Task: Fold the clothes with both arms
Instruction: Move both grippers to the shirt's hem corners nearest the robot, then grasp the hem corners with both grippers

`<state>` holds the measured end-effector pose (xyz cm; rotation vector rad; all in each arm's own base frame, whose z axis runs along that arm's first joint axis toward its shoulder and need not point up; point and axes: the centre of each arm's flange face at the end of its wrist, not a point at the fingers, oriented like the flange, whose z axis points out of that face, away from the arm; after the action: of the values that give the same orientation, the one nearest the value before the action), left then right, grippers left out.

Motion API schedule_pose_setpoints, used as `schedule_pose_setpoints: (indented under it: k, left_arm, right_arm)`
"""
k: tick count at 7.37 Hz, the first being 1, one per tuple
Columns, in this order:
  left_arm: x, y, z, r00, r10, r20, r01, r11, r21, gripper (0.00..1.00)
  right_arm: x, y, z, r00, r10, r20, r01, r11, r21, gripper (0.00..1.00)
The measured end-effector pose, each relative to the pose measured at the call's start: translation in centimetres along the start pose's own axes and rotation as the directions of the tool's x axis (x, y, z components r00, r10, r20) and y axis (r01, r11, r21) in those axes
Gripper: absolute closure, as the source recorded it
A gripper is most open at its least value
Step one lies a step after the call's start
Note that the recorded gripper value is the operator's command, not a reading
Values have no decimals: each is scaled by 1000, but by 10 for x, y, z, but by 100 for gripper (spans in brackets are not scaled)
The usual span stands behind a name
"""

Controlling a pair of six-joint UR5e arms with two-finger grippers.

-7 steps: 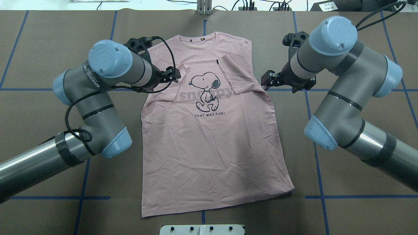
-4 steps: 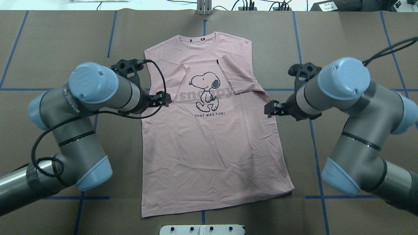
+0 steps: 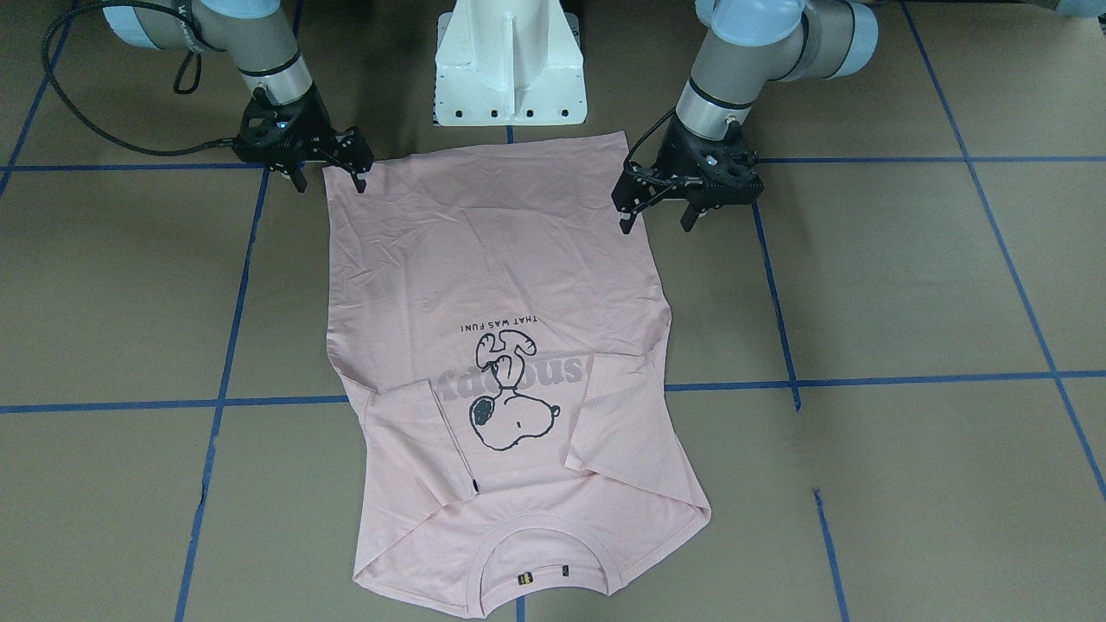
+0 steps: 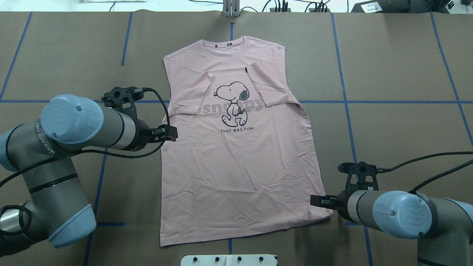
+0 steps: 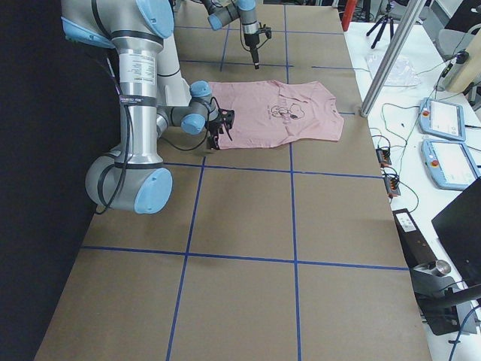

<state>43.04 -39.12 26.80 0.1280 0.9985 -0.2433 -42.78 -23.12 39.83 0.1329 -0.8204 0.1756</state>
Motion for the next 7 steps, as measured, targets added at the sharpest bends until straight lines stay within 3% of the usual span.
schedule_pose_setpoints:
  k: [3,7]
  left_arm:
    - [1,1,0,1000,-1,-1,1,1000,0,0]
    - [0,1,0,1000,-1,0,1,1000,1,0]
  right_arm:
    - [9,20,6,1000,-7,-21,7,1000,-25,0]
    - [-12,25,7,1000,-13,6,13,999,-40,3]
